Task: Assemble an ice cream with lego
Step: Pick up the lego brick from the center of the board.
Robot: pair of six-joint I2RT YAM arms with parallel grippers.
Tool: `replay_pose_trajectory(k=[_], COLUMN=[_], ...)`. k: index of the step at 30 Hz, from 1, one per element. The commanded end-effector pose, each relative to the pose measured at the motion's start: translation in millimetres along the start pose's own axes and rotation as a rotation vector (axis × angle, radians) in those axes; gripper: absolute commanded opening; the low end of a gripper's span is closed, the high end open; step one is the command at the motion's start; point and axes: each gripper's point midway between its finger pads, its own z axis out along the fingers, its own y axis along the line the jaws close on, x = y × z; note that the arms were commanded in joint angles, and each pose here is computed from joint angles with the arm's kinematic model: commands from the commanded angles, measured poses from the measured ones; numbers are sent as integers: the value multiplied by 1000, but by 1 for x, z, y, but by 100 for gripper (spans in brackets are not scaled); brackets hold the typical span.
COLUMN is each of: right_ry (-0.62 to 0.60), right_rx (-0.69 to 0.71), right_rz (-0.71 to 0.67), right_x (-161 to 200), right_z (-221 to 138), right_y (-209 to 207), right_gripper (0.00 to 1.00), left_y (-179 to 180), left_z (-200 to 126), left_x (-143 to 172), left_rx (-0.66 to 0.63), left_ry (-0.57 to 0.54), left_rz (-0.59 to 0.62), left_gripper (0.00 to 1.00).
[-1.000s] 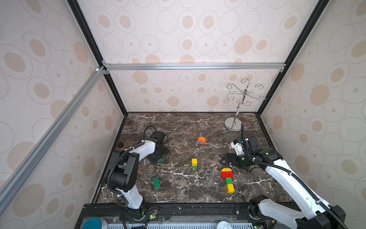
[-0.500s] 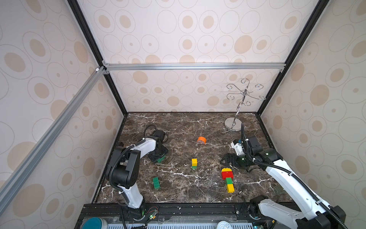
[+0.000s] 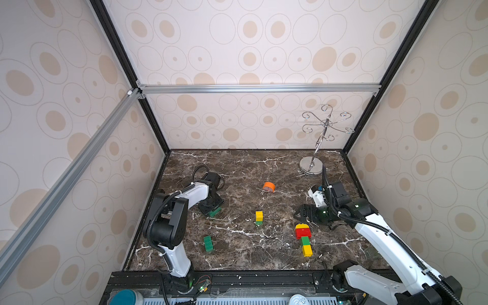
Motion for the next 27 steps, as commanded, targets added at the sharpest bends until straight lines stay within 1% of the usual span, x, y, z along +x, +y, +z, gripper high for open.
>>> replay_pose_trajectory(k=[1, 5, 8, 11, 14, 19, 24, 27], right_ry=[-4, -5, -6, -5, -3, 1, 6, 5], right_rx=[13, 13, 15, 17, 17, 14, 11, 8], right_rz=[-5, -2, 0, 1, 6, 6, 8, 6], right_x=[3, 3, 4, 4, 5, 5, 7, 7], right_z=[0, 0, 0, 0, 2, 4, 6, 6], right_y=[-5, -6, -6, -7, -8, -8, -8, -8], right_gripper=[99, 98, 98, 99, 98, 98, 98, 99], left_y=[4, 0, -7, -18, -38, -72, -101, -113], left_z=[-2, -6, -16, -31, -56, -99, -137, -150], left_x=[-1, 0, 0, -1, 2, 22, 52, 74], left_rx=[-21, -5, 4, 15, 46, 114, 179, 190], left_ry=[7, 7, -7, -37, -72, -111, -109, -83], left_rz=[21, 56, 106, 173, 262, 389, 501, 571], left_gripper=[64, 61, 60, 60, 59, 57, 56, 55])
